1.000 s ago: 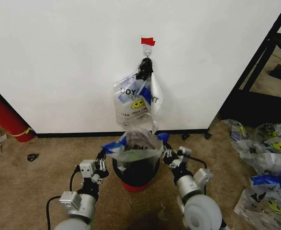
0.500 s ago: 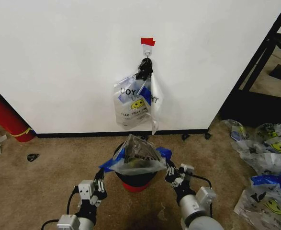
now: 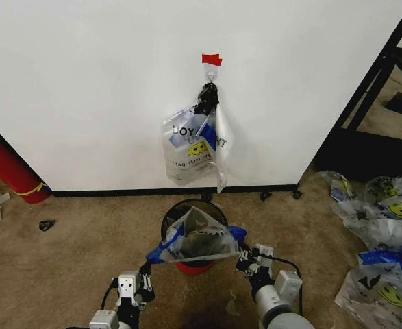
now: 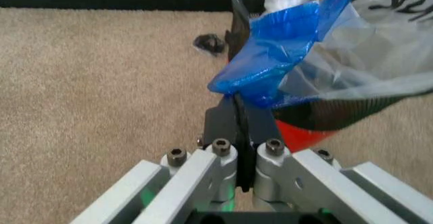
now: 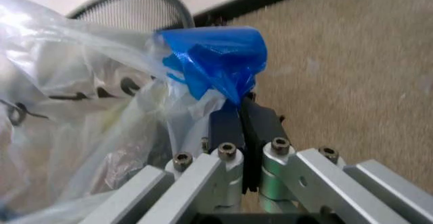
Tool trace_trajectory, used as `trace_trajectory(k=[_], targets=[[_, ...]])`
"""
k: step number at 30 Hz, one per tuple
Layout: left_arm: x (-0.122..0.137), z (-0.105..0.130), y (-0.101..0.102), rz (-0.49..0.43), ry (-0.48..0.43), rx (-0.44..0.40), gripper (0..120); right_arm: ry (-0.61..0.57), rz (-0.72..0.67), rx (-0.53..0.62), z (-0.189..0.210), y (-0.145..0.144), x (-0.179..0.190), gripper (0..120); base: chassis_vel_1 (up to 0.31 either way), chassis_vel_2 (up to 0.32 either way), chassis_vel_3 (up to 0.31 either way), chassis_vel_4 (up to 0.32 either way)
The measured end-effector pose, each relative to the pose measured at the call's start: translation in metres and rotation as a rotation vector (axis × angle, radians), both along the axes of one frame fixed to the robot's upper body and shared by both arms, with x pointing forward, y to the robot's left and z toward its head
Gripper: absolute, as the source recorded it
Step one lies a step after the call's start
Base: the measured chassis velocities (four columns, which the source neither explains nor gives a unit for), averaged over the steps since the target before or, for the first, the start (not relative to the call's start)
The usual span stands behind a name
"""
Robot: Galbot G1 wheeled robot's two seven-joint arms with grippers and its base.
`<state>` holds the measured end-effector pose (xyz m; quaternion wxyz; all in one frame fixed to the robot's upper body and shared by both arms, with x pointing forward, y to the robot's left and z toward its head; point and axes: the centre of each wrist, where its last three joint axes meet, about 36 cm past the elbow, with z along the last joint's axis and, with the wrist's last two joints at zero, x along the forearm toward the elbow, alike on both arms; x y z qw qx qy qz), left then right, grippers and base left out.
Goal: Pick up the garbage bag from the wall and place it over the trash bin.
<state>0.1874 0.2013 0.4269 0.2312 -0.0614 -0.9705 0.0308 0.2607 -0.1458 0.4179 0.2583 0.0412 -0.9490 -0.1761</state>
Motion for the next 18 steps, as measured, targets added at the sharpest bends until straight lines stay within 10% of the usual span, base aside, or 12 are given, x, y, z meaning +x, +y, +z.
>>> trace_trajectory(k=[18], targets=[[0.009, 0.025, 0.009, -0.067, 0.101, 0.053, 0, 0.123, 0.051, -0.033, 0.005, -0.013, 0.020, 0, 0.000, 0.000, 0.000, 0.000]])
